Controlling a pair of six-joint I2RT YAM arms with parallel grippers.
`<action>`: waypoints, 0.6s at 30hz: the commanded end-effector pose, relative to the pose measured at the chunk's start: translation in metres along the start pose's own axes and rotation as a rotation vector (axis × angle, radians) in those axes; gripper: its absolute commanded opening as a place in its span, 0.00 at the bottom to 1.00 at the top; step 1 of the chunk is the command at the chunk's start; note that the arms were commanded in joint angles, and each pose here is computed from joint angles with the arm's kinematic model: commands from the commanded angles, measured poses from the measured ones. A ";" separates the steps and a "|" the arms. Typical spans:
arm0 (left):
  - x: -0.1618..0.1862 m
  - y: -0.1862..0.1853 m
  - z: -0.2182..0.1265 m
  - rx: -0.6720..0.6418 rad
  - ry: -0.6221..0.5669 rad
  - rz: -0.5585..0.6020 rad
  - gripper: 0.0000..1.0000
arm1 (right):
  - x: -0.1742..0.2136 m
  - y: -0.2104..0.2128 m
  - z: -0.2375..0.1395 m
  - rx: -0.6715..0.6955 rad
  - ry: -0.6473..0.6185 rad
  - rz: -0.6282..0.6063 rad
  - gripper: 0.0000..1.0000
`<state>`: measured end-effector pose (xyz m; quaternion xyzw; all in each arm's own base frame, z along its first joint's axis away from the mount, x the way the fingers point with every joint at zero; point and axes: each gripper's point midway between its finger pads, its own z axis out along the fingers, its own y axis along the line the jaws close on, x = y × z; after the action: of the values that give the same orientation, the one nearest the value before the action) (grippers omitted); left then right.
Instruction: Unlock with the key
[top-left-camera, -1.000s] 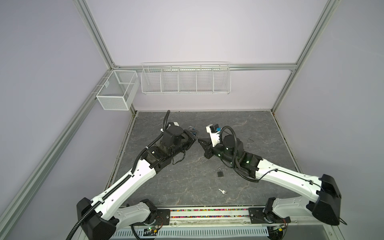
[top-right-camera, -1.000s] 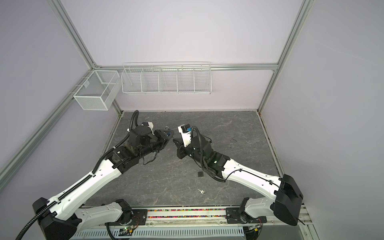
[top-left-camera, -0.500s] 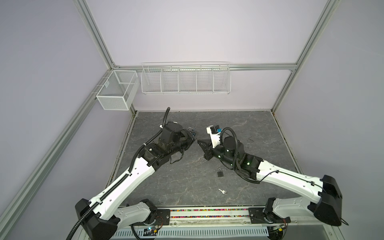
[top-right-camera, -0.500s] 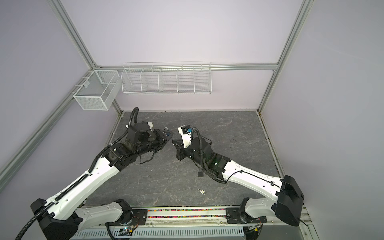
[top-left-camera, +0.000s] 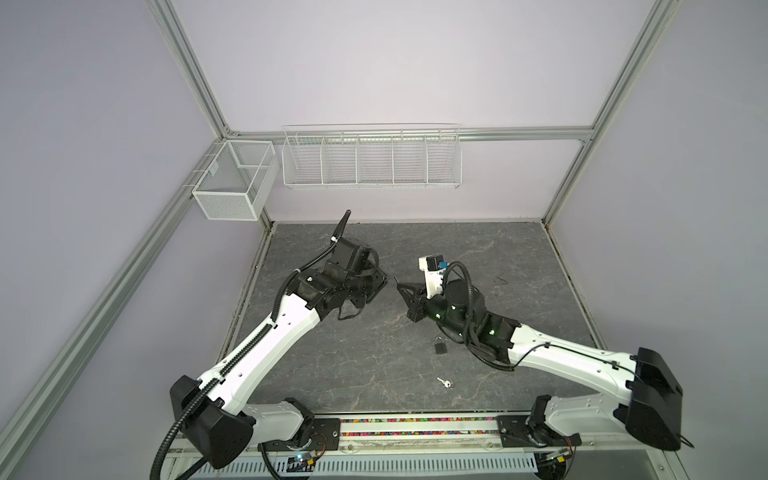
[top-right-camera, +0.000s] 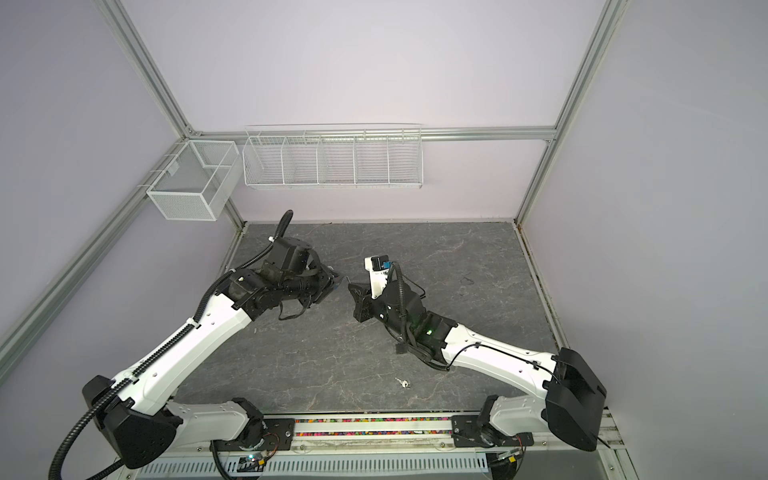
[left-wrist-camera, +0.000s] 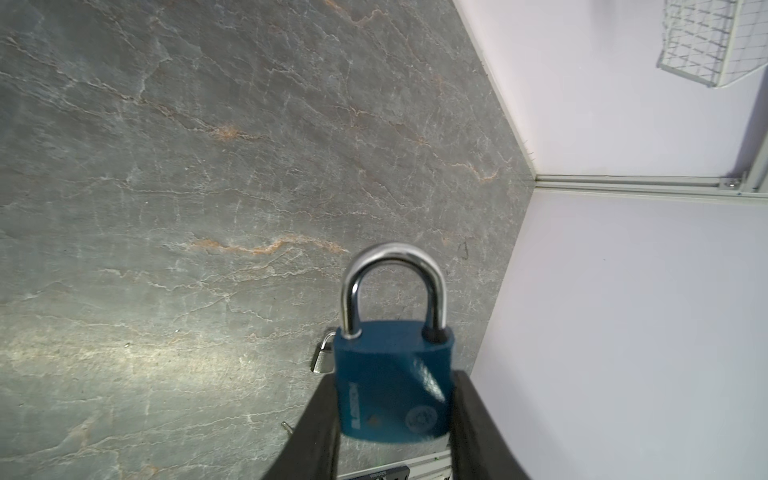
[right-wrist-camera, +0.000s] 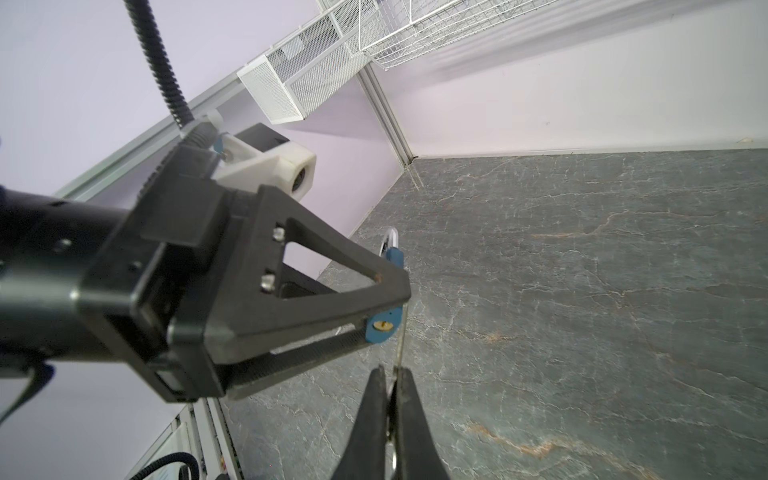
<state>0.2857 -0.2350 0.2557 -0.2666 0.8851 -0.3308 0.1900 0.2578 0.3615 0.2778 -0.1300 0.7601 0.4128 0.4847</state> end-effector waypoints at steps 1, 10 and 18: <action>-0.002 0.003 0.004 -0.050 0.002 0.010 0.03 | 0.009 0.001 0.010 -0.027 0.002 0.085 0.07; -0.012 0.003 0.012 -0.098 -0.028 0.021 0.04 | 0.051 -0.019 0.014 0.031 0.081 0.158 0.07; -0.013 0.001 0.009 -0.090 -0.038 0.017 0.04 | 0.036 -0.005 0.016 -0.022 0.043 0.166 0.07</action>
<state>0.2978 -0.2367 0.2385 -0.2721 0.9012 -0.2854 0.1800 0.2542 0.3733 0.2242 -0.0874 0.7917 0.4328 0.4223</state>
